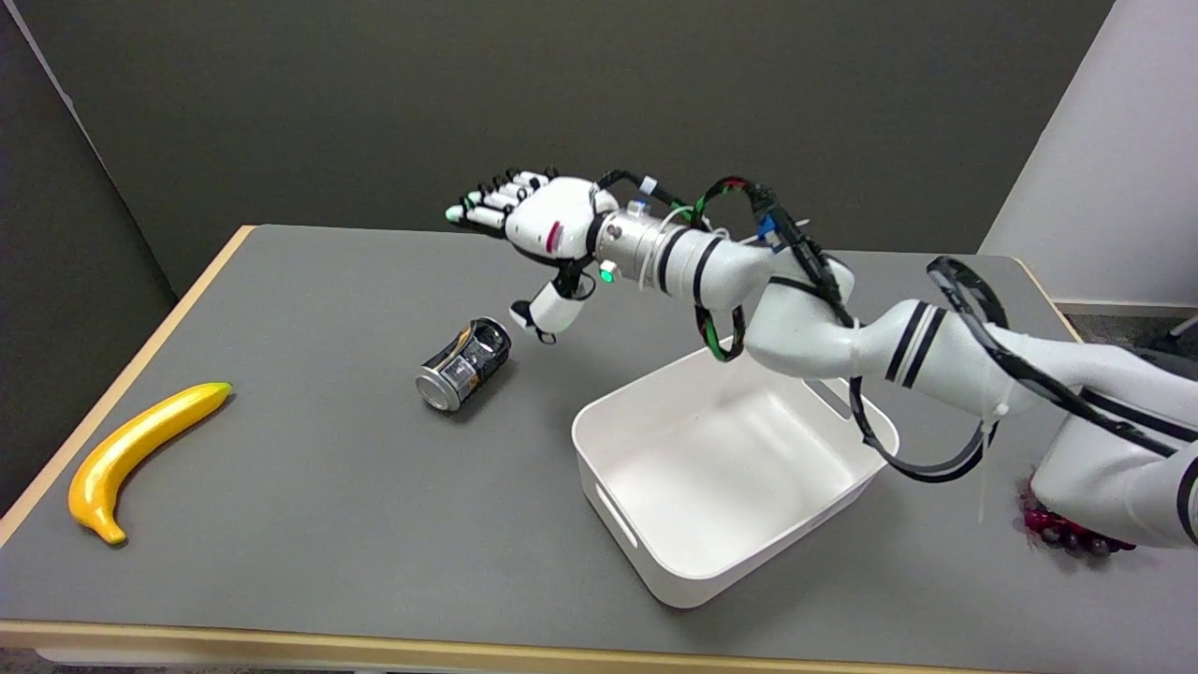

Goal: Pick up the black can.

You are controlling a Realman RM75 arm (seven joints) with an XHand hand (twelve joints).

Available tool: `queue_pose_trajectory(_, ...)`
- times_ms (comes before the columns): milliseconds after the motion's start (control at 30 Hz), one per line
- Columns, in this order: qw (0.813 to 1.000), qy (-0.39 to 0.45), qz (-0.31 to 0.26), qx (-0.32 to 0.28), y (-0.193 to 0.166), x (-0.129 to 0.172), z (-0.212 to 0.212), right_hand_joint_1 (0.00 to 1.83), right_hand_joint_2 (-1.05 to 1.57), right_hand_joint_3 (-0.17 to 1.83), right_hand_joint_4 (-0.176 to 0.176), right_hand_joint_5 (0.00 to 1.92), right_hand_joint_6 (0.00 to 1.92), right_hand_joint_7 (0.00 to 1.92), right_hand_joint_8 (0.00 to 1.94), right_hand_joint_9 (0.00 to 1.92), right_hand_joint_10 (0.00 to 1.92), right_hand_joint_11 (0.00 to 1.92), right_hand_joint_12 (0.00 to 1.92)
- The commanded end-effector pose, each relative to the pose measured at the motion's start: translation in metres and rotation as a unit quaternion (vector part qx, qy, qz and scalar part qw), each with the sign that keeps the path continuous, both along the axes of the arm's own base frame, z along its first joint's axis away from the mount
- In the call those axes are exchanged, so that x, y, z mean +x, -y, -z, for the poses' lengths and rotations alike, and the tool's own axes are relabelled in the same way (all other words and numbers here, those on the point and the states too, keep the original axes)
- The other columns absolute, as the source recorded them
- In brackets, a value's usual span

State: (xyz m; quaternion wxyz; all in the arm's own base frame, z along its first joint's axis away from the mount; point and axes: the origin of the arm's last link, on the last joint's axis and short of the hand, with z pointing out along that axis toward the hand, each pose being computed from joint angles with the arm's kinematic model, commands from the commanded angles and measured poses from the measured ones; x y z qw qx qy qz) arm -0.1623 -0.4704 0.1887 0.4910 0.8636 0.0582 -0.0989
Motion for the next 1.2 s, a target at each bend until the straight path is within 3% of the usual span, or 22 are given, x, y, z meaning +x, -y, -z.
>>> queue_pose_trajectory(33,0.999,-0.040,0.022,0.015,-0.007,-0.053,0.019,0.68,0.63,1.00,0.040,0.00,0.10,0.03,0.18,0.03,0.50,0.00,0.74)
queue_pose_trajectory(500,0.999,-0.005,0.038,0.033,-0.011,-0.085,0.039,0.72,0.64,1.01,0.031,0.00,0.02,0.05,0.15,0.03,0.53,0.00,0.74)
queue_pose_trajectory(600,0.999,0.002,0.038,0.034,-0.009,-0.088,0.043,0.65,0.62,0.98,0.037,0.00,0.00,0.04,0.18,0.04,0.52,0.00,0.78)
queue_pose_trajectory(1200,0.997,0.047,0.057,0.021,-0.002,-0.106,0.047,0.63,0.61,0.98,0.037,0.00,0.00,0.04,0.17,0.05,0.53,0.00,0.81)
